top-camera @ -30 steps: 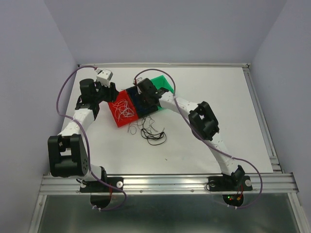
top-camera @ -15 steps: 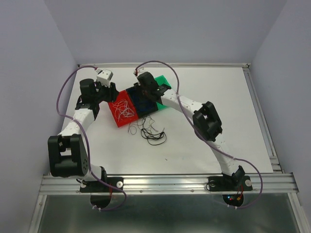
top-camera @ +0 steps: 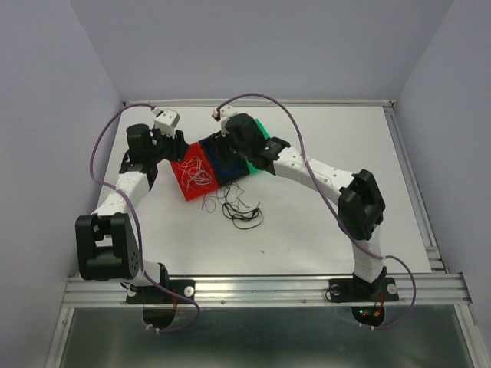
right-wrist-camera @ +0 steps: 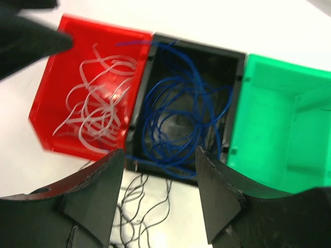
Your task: Untangle the cables
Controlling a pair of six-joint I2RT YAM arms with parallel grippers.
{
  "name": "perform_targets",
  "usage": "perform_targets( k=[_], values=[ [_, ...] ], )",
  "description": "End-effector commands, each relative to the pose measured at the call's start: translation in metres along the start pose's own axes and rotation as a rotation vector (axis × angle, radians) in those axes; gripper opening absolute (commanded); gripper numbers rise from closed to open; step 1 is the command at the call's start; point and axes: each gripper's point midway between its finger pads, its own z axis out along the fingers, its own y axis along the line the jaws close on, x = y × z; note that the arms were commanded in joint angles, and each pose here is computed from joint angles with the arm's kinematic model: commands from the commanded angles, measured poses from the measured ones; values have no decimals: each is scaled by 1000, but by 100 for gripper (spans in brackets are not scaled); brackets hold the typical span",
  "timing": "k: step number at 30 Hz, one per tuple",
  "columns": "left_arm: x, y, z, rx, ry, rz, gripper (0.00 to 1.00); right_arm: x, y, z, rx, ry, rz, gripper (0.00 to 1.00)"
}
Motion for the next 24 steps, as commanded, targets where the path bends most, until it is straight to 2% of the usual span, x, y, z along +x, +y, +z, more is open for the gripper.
perform_targets(
  k=[1, 9, 21, 24],
  values=[
    [-34, -7, -10, 18, -91, 66, 55, 27, 29, -13, -132, 33, -109, 63],
    [-34, -7, -10, 19, -91, 64, 55, 70, 33, -1, -188, 117, -234, 62],
    [-36, -9, -12, 19, -99, 72, 55, 84, 33, 42, -179, 135, -349, 60],
    [-36, -9, -12, 20, -99, 72, 55, 82, 32, 47, -168, 131, -351, 52]
  ],
)
